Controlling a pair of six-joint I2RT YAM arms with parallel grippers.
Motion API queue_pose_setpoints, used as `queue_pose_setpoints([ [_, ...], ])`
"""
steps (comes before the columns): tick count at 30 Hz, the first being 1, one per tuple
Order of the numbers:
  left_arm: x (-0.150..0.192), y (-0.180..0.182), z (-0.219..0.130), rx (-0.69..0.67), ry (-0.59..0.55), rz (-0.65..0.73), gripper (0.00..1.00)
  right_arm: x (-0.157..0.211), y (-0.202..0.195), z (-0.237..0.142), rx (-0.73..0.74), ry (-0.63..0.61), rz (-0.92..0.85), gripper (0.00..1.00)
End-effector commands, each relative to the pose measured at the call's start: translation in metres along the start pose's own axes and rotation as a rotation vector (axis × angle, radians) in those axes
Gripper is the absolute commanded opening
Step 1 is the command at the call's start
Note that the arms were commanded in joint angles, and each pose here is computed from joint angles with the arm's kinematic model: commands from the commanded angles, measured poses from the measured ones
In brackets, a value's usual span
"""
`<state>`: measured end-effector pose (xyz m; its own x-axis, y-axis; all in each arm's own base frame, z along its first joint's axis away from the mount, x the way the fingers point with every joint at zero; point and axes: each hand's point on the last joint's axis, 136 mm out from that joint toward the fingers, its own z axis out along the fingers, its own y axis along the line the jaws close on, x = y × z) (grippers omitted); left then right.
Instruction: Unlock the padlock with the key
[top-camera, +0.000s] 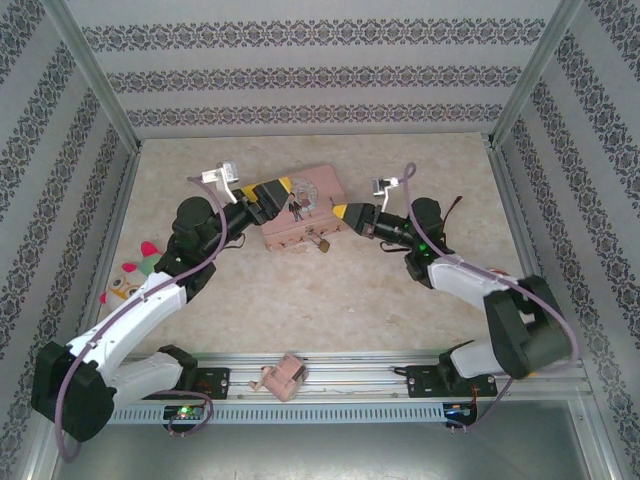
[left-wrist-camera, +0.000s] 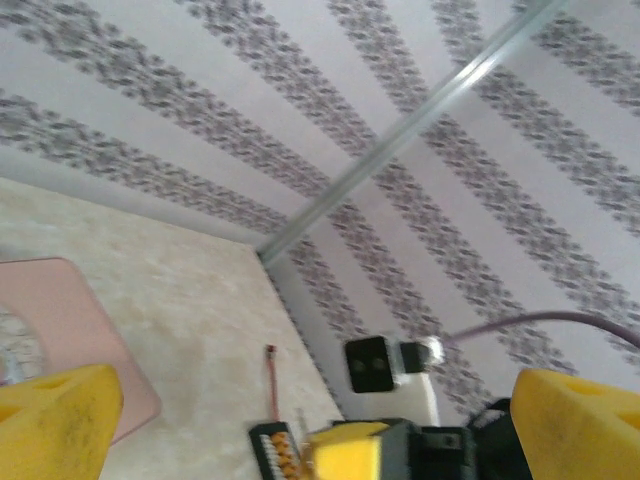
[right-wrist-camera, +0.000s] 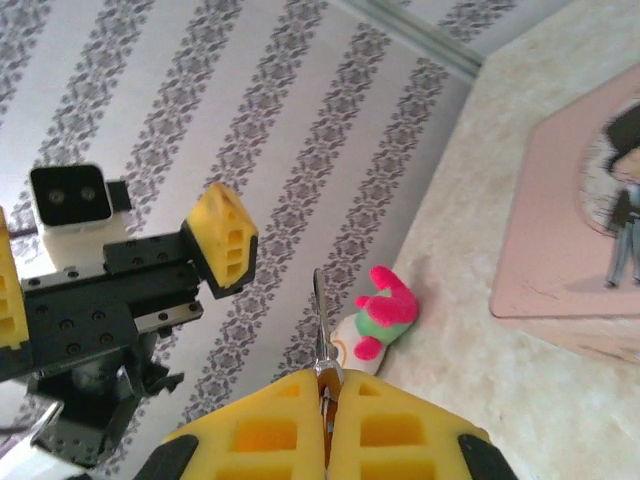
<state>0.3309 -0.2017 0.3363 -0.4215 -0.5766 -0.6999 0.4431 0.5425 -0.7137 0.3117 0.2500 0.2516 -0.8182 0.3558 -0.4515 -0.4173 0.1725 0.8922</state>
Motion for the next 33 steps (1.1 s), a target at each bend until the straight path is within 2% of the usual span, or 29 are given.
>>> queue_pose_setpoints([
  [1,0.024,0.031,-0.008,-0.223,0.020,0.095,0.99,0.007,-0.012,-0.020,0.141,0.000,-0.043,0.00],
  [6,0.061,0.039,-0.006,-0.391,0.080,0.194,0.99,0.010,-0.031,-0.060,0.394,-0.027,-0.111,0.00],
  [12,0.112,0.056,0.007,-0.573,0.170,0.267,0.99,0.013,-0.044,-0.089,0.565,-0.020,-0.147,0.00],
  [20,0.175,0.114,0.014,-0.825,0.284,0.214,0.99,0.006,-0.051,-0.100,0.657,-0.025,-0.175,0.00],
  [27,0.194,0.140,0.028,-0.966,0.294,0.208,0.97,-0.003,-0.059,-0.104,0.691,-0.034,-0.173,0.00],
  [33,0.216,0.156,0.045,-1.024,0.373,0.222,0.98,-0.013,-0.062,-0.111,0.710,-0.062,-0.181,0.00],
])
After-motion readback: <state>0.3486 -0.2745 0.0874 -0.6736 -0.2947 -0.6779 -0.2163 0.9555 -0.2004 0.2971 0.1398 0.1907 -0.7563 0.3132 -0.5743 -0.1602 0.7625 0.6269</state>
